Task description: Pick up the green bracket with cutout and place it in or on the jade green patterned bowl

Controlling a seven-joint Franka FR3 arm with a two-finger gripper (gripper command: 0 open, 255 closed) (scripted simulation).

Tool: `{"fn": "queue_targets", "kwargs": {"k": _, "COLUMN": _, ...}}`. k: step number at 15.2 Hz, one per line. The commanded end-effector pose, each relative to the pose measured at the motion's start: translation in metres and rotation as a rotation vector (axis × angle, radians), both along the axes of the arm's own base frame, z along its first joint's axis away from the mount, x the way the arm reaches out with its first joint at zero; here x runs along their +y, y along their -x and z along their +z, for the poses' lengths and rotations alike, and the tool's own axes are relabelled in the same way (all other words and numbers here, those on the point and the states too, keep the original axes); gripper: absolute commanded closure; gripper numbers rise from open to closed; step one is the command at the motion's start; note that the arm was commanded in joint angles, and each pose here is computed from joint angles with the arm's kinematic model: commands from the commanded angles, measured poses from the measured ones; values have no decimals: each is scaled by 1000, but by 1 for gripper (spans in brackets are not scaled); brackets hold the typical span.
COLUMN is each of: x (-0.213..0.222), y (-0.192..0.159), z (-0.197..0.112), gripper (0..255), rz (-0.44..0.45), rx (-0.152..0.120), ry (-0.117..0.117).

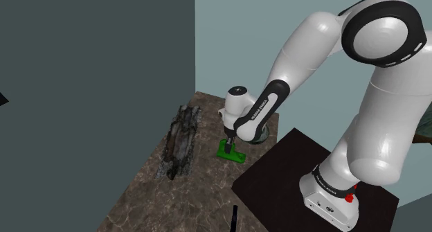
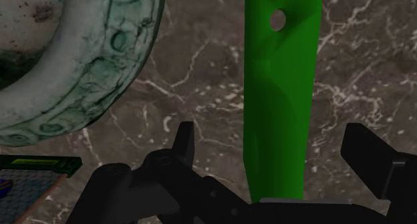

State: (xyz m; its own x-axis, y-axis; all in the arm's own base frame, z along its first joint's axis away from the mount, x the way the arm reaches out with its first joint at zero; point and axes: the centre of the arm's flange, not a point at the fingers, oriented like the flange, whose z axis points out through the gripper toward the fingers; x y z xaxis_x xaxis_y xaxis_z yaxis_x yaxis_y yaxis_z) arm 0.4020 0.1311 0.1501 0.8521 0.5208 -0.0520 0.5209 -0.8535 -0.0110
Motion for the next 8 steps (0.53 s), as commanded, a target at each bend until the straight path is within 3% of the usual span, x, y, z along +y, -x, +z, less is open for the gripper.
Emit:
{"fn": "queue_targets", "kwargs": {"k": 1, "x": 0, "y": 0, "z": -1, "gripper": 0, "rz": 0, "rx": 0, "ry": 0}}
{"fn": "queue_targets", "kwargs": {"k": 5, "x": 0, "y": 0, "z": -1, "gripper": 0, "rz": 0, "rx": 0, "ry": 0}}
{"fn": "queue_targets", "kwargs": {"k": 6, "x": 0, "y": 0, "z": -1, "gripper": 255, "rz": 0, "rx": 0, "ry": 0}}
{"fn": "queue_targets", "kwargs": {"k": 8, "x": 0, "y": 0, "z": -1, "gripper": 255, "rz": 0, "rx": 0, "ry": 0}}
